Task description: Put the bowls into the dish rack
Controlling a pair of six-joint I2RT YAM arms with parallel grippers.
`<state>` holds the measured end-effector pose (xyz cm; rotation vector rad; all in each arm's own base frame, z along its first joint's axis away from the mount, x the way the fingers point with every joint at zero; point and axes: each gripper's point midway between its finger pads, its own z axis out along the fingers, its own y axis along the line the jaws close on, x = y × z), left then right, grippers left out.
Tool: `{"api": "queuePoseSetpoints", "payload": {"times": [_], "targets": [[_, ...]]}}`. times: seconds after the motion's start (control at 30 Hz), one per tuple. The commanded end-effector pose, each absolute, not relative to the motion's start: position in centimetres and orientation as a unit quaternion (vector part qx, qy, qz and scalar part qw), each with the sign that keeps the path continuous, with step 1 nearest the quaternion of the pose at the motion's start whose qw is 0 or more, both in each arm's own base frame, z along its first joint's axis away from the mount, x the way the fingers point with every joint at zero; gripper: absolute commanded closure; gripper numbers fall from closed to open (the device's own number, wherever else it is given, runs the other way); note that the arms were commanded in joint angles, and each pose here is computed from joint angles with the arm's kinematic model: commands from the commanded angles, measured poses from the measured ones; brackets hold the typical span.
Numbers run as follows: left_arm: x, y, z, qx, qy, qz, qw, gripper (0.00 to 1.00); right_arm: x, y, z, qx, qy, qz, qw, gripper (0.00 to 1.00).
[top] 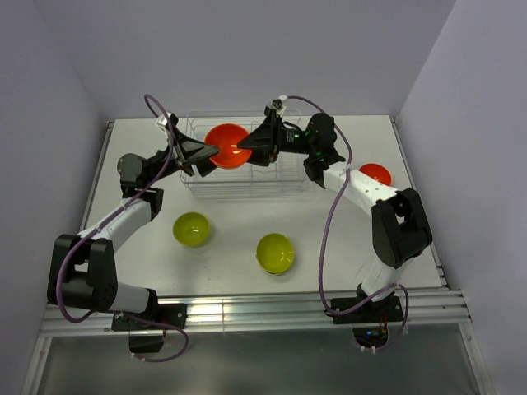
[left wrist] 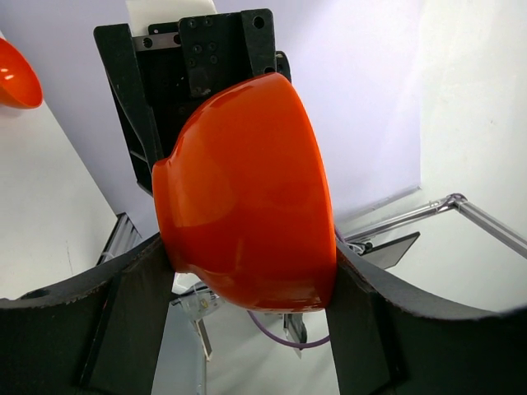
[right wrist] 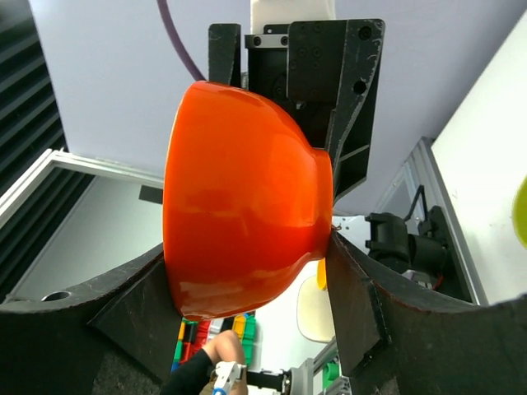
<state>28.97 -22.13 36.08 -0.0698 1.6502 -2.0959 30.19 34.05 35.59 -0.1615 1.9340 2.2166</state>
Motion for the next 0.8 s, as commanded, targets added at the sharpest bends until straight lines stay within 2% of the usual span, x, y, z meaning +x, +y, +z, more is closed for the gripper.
{"api": "queuePoseSetpoints", "payload": {"times": [0.0,0.03,0.17,0.2,0.77], "targets": [[28.3,-21.8,37.6,-0.002,0.586,-0.762,0.274,0.33,29.9,33.8,36.7,-0.081,0.653,0.743,0.126,1.00],[28.3,-21.8,37.7,-0.001,0.586,-0.762,0.274,0.31,29.9,33.8,36.5,-0.079,0.656,0.741,0.124,1.00],[28.6,-21.8,37.4,-0.005,0.592,-0.758,0.274,0.02,29.9,33.8,36.0,-0.081,0.663,0.733,0.128,1.00],[28.6,-21.8,37.3,-0.003,0.595,-0.755,0.276,0.00,29.8,33.8,35.9,-0.080,0.666,0.731,0.125,1.00],[30.5,-22.1,34.3,-0.036,0.654,-0.707,0.269,0.01,29.7,33.7,36.7,-0.094,0.672,0.721,0.141,1.00]]}}
